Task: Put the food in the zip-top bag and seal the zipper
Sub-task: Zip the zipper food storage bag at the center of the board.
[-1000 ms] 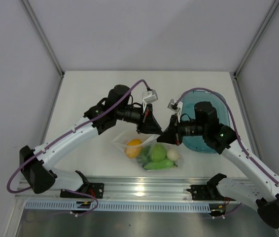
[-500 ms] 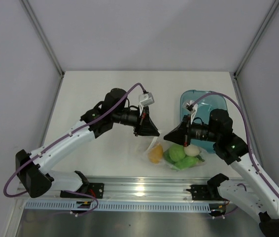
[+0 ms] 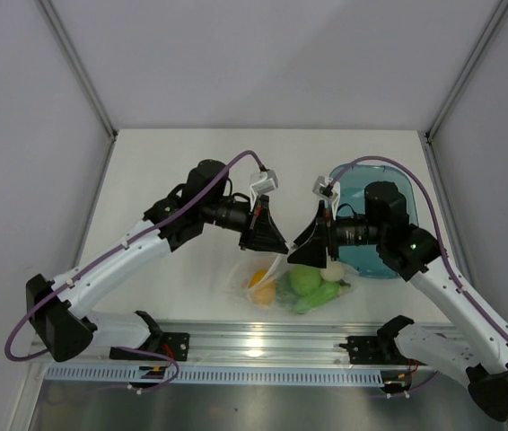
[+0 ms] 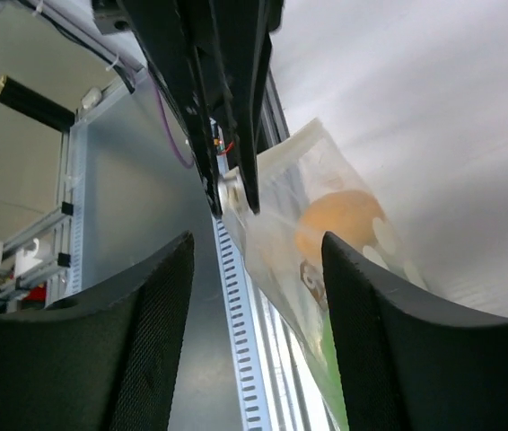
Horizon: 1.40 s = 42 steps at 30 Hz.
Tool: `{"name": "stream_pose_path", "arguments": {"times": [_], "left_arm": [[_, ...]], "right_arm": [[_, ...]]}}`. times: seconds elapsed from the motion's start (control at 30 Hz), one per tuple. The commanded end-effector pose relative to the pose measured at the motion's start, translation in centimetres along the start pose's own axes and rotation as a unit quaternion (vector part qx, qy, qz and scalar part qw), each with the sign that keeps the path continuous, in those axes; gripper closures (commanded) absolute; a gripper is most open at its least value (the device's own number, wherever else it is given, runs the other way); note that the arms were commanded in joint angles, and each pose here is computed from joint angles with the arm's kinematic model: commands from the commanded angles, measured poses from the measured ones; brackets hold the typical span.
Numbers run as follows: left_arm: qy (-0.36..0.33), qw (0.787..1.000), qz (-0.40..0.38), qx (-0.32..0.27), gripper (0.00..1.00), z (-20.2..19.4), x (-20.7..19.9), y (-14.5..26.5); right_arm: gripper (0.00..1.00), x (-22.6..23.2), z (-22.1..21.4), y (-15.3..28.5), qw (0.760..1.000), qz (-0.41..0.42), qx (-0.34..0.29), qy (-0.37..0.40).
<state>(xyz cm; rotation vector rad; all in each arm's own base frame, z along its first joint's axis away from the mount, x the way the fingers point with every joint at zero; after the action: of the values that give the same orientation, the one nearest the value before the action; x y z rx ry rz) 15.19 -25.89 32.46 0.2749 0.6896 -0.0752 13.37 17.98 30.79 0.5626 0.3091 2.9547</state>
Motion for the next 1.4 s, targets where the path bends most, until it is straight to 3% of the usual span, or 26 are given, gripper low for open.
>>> {"name": "stream_pose_path", "arguments": {"times": [0.0,0.03,0.07,0.17,0.47,0.53,0.67,0.77,1.37], "left_arm": [[-0.034,0.999,-0.038,-0.018,0.99,1.4,-2.3,1.0],[-0.036,0.998,-0.042,-0.017,0.99,1.4,-2.4,1.0],[-0.037,0.998,-0.041,-0.017,0.99,1.3,-2.5,1.0],[-0.037,0.999,-0.036,-0.015,0.99,1.2,-2.5,1.1],[-0.036,0.999,-0.034,-0.006,0.99,1.0,-2.2,1.1],[-0.037,0.999,-0.035,-0.007,1.0,1.1,-2.3,1.1],[-0.04,0.999,-0.035,-0.01,0.99,1.5,-2.5,1.1],[-0.043,0.998,-0.037,-0.011,1.0,1.7,-2.7,1.2],[-0.032,0.999,-0.04,-0.005,0.99,1.4,-2.2,0.8]], "right_arm": [[0.42,0.4,1.8,-0.1,0.999,0.023,0.008,0.034],[0.47,0.3,1.9,-0.3,0.999,0.026,0.011,0.036],[0.57,-0.1,1.8,-0.8,0.999,0.03,0.018,0.034],[0.7,-0.4,1.8,-1.6,0.998,0.051,0.031,0.032],[0.88,-0.6,0.9,-2.2,0.995,0.076,0.059,0.023],[0.87,-0.6,0.9,-2.4,0.995,0.079,0.061,0.022],[0.67,-0.8,0.5,-2.5,0.994,0.075,0.075,0.018],[0.59,-1.1,0.2,-2.4,0.995,0.052,0.084,0.024],[0.59,-0.9,1.2,-3.9,0.993,0.078,0.079,0.036]]}}
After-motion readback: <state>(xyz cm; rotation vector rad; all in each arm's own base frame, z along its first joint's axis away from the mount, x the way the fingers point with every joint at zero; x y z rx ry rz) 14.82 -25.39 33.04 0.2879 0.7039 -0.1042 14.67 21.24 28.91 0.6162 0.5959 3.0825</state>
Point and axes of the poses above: each gripper's point midway between its finger pads, its own y axis back along the fingers, its own x axis along the line the jaws close on, z = x × y, the point moved 8 cm from there along y, back along the fingers, and after that the axes turned 10 degrees about y, right-handed, at the moved point
